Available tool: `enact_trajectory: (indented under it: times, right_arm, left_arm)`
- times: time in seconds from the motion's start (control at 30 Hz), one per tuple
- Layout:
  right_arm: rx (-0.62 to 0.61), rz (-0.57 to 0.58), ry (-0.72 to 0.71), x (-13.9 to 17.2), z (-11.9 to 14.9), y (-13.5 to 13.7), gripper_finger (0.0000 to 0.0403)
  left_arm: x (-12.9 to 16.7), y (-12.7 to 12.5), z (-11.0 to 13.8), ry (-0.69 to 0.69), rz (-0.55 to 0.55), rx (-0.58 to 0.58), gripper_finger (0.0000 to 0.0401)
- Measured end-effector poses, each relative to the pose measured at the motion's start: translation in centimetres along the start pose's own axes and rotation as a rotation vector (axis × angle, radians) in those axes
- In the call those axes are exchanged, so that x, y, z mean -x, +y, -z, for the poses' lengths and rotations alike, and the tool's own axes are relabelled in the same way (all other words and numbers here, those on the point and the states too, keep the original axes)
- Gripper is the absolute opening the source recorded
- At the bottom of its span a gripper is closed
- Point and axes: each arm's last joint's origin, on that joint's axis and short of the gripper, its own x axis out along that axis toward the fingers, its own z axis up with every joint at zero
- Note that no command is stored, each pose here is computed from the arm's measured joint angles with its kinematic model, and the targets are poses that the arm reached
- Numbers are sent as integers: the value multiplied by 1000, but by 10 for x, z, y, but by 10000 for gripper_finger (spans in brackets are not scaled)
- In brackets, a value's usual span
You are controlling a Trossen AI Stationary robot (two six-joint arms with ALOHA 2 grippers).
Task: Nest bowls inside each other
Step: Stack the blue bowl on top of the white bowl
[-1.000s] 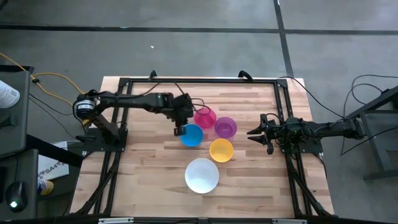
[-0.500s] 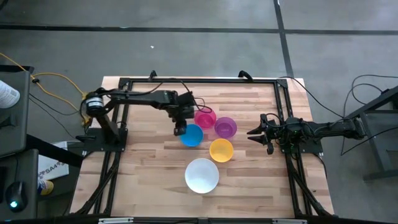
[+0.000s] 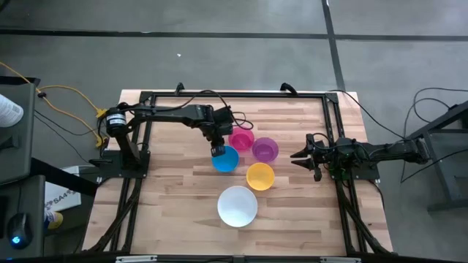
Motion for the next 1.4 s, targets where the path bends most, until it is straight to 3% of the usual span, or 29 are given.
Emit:
enact_trajectory:
  times: [0.6,0.97,1.4]
  right_arm:
    - [0,0,0,0,0,0,97]
    - [0,0,0,0,0,0,97]
    - [0,0,0,0,0,0,97]
  left_arm:
    - [-2,-13,2,21,61,-126,58]
    - [-2,-11,0,1,13,-39,58]
    - [-2,-11,1,8,-6,-26,58]
